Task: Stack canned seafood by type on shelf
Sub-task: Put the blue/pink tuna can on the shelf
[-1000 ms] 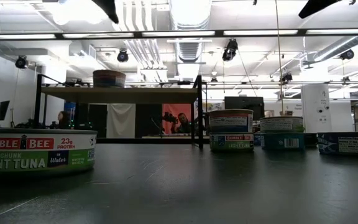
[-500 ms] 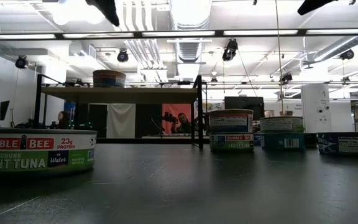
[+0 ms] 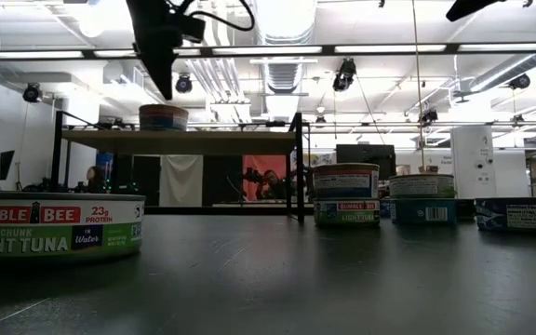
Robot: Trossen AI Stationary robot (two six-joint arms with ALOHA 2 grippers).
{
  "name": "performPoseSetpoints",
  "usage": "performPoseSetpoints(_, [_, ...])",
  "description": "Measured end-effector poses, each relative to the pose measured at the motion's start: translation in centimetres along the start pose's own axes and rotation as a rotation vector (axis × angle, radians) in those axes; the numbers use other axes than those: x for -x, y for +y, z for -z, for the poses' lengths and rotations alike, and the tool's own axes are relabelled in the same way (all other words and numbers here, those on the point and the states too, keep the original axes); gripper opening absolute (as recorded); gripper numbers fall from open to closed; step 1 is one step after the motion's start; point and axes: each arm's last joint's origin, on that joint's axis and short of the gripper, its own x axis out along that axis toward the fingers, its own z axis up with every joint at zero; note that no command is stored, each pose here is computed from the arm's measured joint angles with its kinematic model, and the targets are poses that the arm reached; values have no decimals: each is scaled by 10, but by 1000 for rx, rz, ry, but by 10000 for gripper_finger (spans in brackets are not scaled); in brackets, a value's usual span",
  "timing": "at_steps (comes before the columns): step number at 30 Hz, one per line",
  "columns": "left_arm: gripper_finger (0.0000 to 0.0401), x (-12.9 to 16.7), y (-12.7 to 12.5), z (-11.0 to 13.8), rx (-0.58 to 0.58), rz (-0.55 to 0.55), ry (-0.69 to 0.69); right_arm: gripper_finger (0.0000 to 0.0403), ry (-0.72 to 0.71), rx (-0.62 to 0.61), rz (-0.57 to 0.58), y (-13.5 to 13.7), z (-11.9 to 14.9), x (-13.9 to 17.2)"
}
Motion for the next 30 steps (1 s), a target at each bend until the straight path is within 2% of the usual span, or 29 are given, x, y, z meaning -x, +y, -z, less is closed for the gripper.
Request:
performPoseSetpoints(8, [0, -7, 15, -3, 13, -21, -18, 289, -4, -7, 5, 0, 0, 0])
performPoseSetpoints(15, [0, -21, 11, 4, -5, -25, 36, 278, -14, -8, 18, 0, 0, 0])
performPoseSetpoints(27, [0, -24, 11, 3, -20, -36, 12, 267, -16, -10, 19, 1, 2, -3])
performPoseSetpoints(30, [0, -25, 12, 2, -28, -74, 9, 260, -14, -8, 21, 1, 3, -4])
